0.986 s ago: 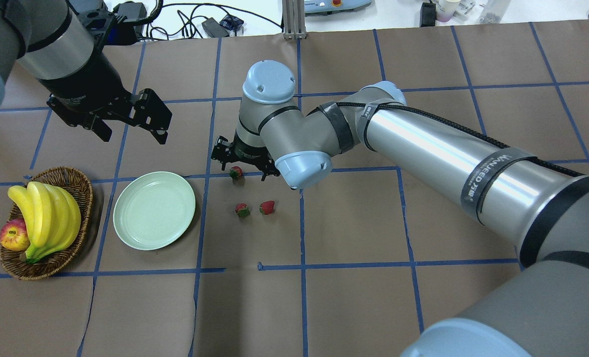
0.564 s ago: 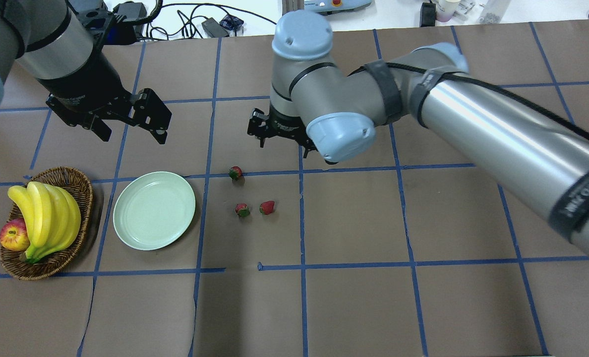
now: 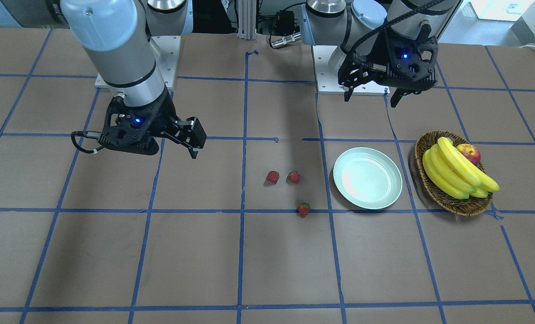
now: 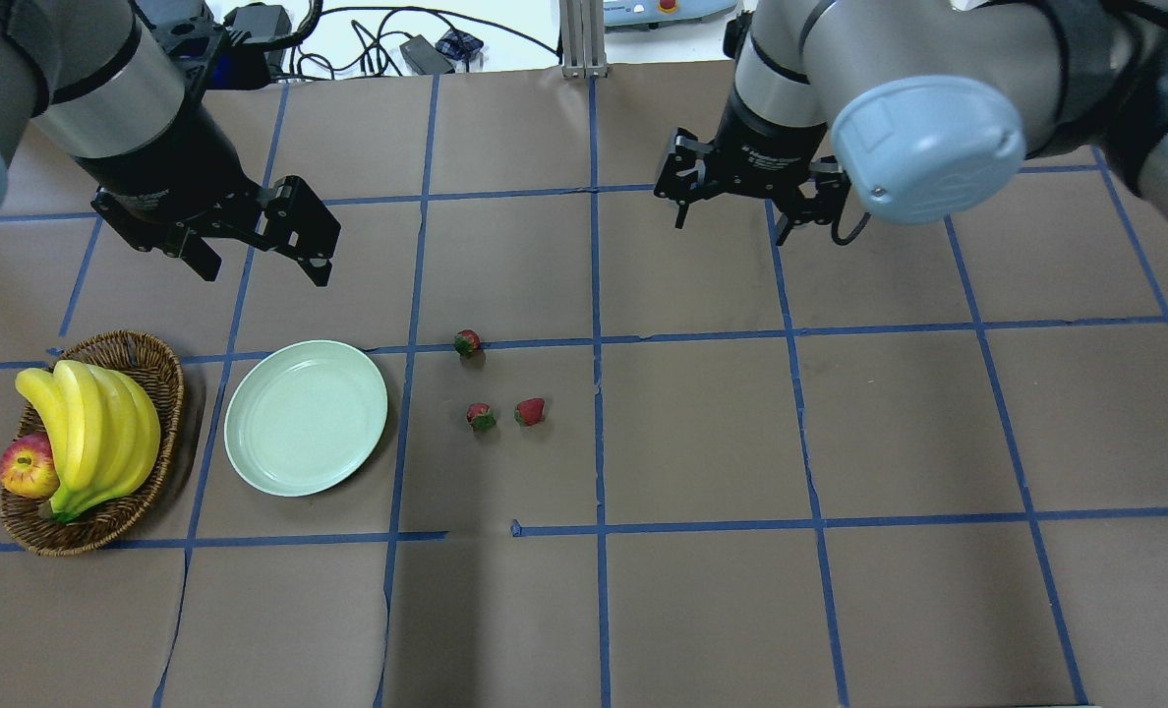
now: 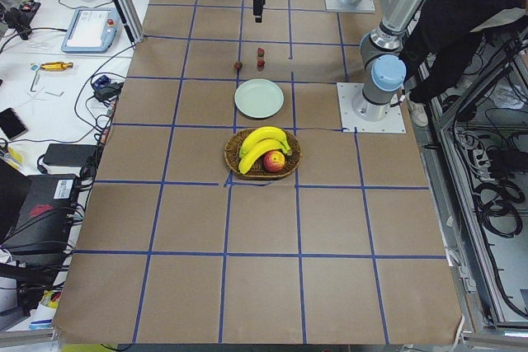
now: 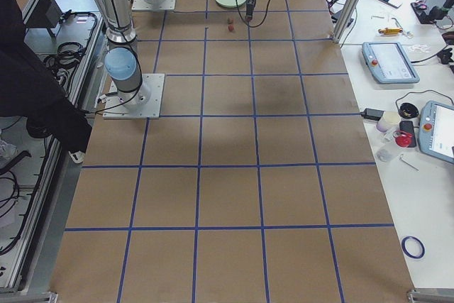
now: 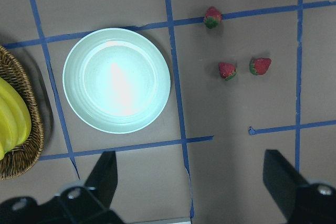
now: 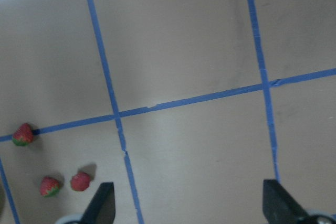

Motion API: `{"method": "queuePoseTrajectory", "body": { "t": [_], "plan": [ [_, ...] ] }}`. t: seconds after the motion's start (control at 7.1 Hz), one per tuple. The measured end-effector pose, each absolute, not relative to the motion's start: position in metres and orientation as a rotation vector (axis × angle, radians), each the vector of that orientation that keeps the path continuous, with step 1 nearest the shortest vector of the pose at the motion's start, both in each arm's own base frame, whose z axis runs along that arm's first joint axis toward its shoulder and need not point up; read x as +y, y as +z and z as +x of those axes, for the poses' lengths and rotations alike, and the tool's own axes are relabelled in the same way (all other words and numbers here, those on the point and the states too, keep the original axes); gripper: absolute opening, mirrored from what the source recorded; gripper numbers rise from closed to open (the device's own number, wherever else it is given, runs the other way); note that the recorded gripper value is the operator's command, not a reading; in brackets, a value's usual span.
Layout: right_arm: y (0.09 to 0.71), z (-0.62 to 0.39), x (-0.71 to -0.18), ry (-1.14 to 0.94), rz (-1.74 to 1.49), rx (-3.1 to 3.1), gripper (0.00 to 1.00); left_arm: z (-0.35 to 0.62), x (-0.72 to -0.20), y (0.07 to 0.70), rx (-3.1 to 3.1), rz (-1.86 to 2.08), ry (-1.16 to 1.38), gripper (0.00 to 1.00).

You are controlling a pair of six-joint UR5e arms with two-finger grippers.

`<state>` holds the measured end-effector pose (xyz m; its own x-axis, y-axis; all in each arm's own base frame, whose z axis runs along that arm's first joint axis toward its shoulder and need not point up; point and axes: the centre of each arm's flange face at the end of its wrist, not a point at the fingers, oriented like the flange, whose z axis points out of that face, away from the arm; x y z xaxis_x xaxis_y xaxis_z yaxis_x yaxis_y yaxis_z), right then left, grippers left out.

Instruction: Collect all strawberries into plate

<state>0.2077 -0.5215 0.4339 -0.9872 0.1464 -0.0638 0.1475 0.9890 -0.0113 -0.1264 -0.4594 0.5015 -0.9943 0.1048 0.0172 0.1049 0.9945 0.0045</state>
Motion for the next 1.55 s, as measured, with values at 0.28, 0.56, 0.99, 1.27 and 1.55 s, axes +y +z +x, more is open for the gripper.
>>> {"method": "queuePoseTrajectory", "body": {
  "t": [0.28,0.56,0.99,1.27,1.55],
  "plan": [
    [0.453,0.177,-0.504,0.013,0.101,3.140,0.97,-0.126,-0.459,0.502,-3.120,-0.164,-0.008,1.00],
    [0.474,0.149,-0.492,0.003,0.096,3.179,0.96,-0.126,-0.459,0.502,-3.121,-0.164,-0.005,1.00],
    [0.496,0.145,-0.484,-0.034,0.130,3.137,1.00,-0.126,-0.459,0.503,-3.122,-0.166,-0.005,1.00],
    [0.502,0.148,-0.485,-0.054,0.148,3.106,1.00,-0.126,-0.459,0.503,-3.123,-0.167,-0.004,1.00],
    [0.514,0.146,-0.486,-0.017,0.156,3.114,0.94,-0.126,-0.459,0.503,-3.123,-0.166,-0.005,1.00]
  ]
}}
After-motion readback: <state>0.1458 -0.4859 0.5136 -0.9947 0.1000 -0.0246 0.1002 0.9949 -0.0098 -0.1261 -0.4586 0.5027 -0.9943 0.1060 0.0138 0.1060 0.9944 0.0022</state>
